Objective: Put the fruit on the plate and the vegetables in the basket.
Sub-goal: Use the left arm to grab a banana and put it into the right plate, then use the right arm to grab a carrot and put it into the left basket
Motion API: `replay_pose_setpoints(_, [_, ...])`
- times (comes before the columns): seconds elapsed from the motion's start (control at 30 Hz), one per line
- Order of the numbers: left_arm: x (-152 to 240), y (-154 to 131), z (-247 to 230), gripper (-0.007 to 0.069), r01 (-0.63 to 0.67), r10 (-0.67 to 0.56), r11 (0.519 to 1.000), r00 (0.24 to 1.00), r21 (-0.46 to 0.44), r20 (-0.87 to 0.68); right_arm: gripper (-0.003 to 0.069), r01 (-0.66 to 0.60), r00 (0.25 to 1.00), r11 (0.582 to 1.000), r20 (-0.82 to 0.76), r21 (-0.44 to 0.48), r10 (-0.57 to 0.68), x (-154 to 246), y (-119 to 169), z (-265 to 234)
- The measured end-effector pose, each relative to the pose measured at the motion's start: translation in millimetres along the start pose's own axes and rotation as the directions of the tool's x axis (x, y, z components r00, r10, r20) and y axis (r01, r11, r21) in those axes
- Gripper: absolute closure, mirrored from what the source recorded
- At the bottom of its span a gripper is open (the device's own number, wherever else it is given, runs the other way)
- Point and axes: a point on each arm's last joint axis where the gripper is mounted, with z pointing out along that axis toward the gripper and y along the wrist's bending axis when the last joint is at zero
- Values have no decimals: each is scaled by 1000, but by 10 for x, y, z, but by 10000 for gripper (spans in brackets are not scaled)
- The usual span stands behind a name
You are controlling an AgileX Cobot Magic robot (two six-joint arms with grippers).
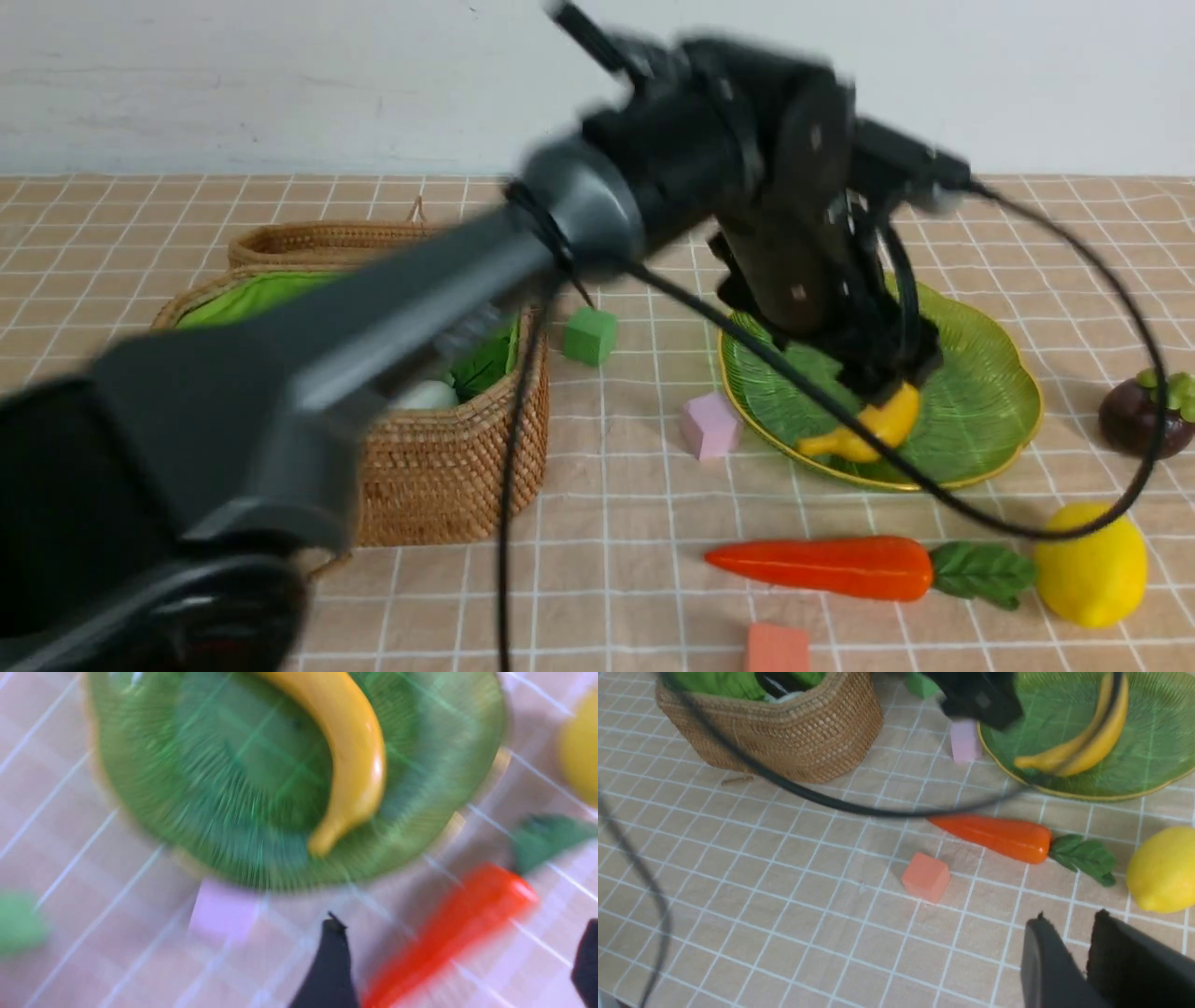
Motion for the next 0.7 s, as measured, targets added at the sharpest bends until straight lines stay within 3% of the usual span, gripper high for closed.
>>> replay_pose_setpoints(0.03, [0,2,0,49,-1,1,1000,1000,-2,0,489,-1,1000,1000,-6,2,1,-6,-5,14])
replay_pose_setpoints(0.1, [-26,-16,-701,201,30,-28,999,993,-17,115,487,-12,996,1000,-87,18,13,-81,-73,208])
replay_pose_setpoints(0.13, [-15,-20,-793,250,34,-31,999,991,-18,129,487,-11,994,1000,-110,21,14,-101,-92,266])
replay_pose_setpoints(0.17, [40,-36,-1184,377,39,-34,999,981,-22,193,487,-4,986,1000,-168,23,8,-152,-142,429])
replay_pose_setpoints(0.2, [50,-38,-1229,434,40,-35,999,980,-24,194,487,-3,985,1000,-172,23,7,-162,-149,451])
replay_pose_setpoints(0.23, [136,-50,-1520,540,41,-34,999,973,-29,227,487,15,977,1000,-212,17,-11,-209,-193,608])
replay_pose_setpoints(0.3, [316,-66,-1878,638,49,-39,998,968,-33,248,487,37,964,999,-265,-3,-37,-275,-261,868])
replay_pose_setpoints(0.53, [1032,-128,-2362,638,87,-79,996,972,-25,221,473,199,897,967,-368,-158,-245,-437,-373,1557])
replay_pose_setpoints(0.6, [1509,-162,-2491,638,102,-94,995,963,-19,254,438,278,835,924,-409,-264,-368,-416,-364,1905])
replay_pose_setpoints(0.7, [2040,-204,-2534,638,111,-105,994,945,-2,309,365,376,762,859,-412,-347,-499,-381,-334,2253])
